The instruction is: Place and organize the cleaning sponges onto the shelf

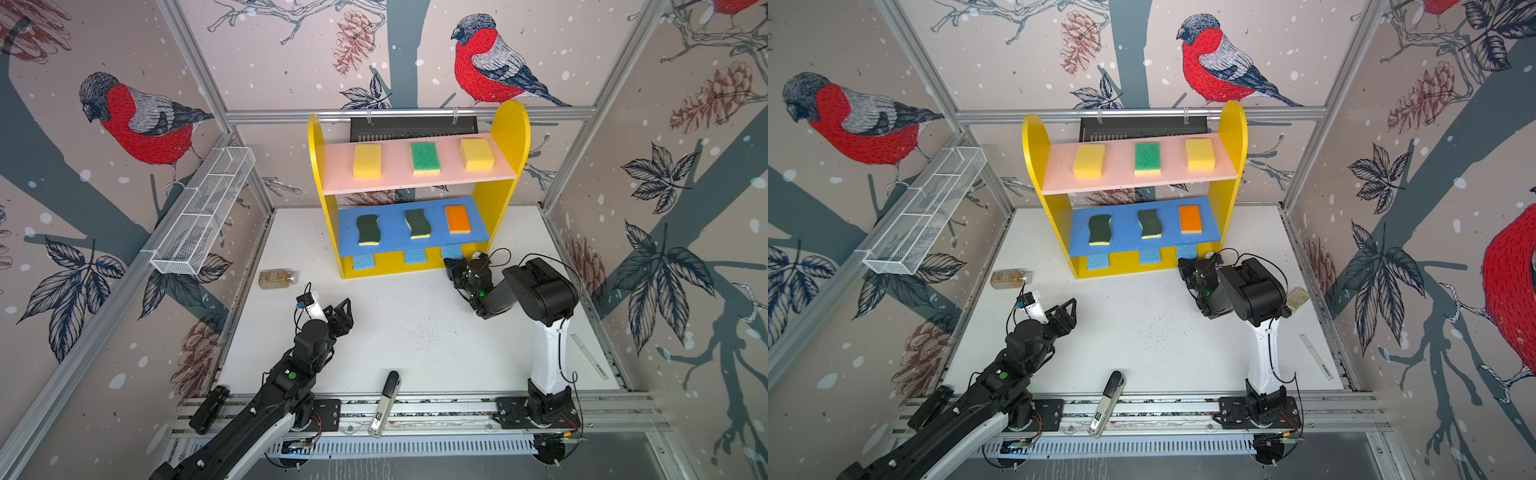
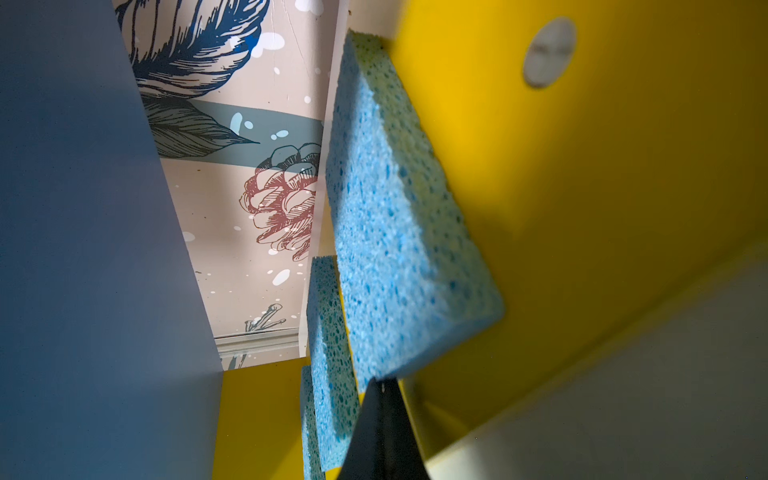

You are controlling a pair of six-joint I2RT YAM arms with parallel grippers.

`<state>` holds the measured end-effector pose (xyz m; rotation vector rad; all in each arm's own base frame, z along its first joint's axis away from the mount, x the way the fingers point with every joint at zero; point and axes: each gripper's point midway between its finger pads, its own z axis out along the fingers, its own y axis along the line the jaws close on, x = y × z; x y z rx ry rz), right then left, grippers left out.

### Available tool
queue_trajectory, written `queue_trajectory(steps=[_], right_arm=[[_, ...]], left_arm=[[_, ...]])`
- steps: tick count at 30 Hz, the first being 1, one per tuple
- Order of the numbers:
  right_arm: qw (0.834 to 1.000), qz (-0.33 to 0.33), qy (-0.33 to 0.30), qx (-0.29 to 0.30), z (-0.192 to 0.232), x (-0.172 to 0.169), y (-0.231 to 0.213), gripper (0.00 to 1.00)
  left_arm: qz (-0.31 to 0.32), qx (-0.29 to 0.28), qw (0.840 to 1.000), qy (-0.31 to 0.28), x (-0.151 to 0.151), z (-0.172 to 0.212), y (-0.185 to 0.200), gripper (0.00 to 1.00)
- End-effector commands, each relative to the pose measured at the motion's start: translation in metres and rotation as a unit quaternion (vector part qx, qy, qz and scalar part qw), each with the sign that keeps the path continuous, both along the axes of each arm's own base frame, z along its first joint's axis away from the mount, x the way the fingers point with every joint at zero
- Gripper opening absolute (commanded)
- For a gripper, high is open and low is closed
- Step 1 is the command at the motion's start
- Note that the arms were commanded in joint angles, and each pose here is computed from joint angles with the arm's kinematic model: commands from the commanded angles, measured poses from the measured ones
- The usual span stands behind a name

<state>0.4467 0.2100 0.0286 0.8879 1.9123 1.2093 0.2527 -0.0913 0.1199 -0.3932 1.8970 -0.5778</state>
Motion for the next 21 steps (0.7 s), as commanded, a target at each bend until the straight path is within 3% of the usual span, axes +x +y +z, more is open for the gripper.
queue_trajectory(steps=[1,21], right_arm=[[0.992,-0.009,0.105,-0.068,-0.060,-0.025,-0.018,0.03],[0.995,-0.006,0.077,-0.067,-0.034,-0.039,-0.051,0.03]], left_arm=[[0.007,-0.003,1.000,-0.004,0.001,0.003,0.002,0.68],[0.005,-0.007,1.000,0.001,0.001,-0.004,0.001,0.68]])
